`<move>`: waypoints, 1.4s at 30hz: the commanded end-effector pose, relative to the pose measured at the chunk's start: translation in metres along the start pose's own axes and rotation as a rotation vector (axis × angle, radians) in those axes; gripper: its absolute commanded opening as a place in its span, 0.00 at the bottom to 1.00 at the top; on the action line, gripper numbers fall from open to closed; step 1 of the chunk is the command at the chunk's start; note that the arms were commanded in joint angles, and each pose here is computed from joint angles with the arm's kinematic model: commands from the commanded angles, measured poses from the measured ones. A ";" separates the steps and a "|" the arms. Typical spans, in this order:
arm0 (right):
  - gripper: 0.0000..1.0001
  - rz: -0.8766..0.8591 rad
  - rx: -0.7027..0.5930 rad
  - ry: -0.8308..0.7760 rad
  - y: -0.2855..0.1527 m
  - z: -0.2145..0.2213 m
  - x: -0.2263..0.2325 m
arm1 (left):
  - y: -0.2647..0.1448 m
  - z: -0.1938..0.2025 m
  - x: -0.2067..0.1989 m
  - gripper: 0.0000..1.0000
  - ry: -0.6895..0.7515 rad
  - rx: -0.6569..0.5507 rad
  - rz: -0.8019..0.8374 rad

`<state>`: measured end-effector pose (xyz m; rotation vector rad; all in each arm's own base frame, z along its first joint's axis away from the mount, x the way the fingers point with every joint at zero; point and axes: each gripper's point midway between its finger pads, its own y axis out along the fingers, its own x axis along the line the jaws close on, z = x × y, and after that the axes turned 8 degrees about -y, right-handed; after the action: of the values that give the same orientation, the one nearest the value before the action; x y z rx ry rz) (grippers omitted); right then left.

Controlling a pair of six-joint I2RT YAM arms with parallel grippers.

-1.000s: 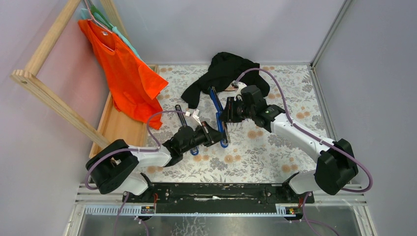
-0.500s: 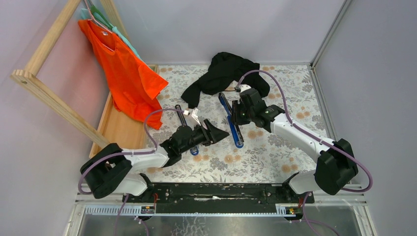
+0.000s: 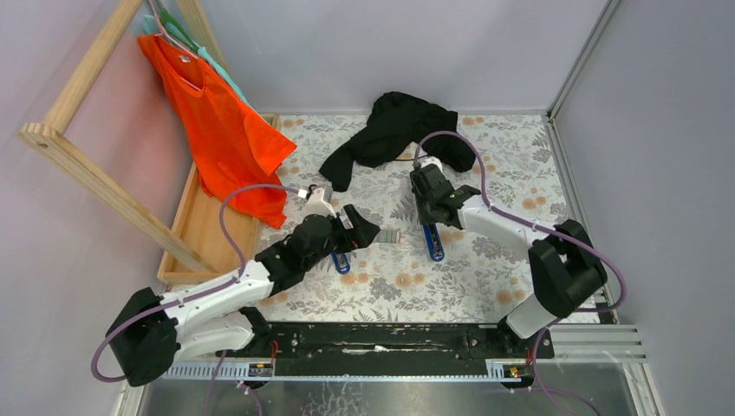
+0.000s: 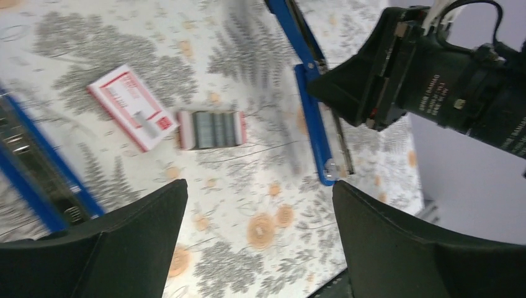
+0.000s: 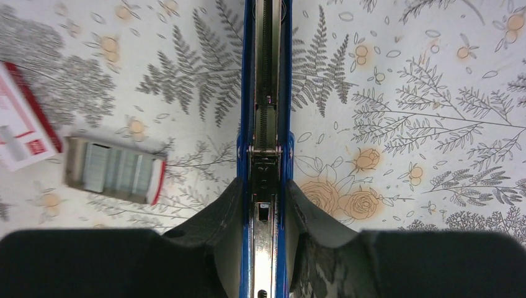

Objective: Load the staples into the stapler

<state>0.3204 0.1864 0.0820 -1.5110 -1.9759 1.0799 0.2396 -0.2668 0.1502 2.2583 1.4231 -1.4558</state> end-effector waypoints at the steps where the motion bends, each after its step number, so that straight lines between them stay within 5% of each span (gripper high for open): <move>1: 0.00 0.057 -0.070 -0.010 0.011 -0.019 -0.006 | -0.012 -0.010 0.047 0.94 0.090 -0.036 -0.207; 9: 0.04 0.074 0.003 -0.030 0.035 0.004 -0.009 | -0.016 -0.018 0.083 0.97 0.074 -0.051 -0.307; 24: 0.55 0.004 -0.009 -0.032 0.015 -0.004 -0.001 | -0.007 -0.016 0.120 0.96 0.085 -0.019 -0.424; 42: 0.55 -0.269 -0.067 -0.012 0.003 -0.017 0.067 | 0.023 0.000 0.140 0.87 0.092 0.063 -0.498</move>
<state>0.3072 0.2366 0.0697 -1.2635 -2.1144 1.0060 0.2542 -0.1771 0.0288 2.0997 2.1539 -1.5753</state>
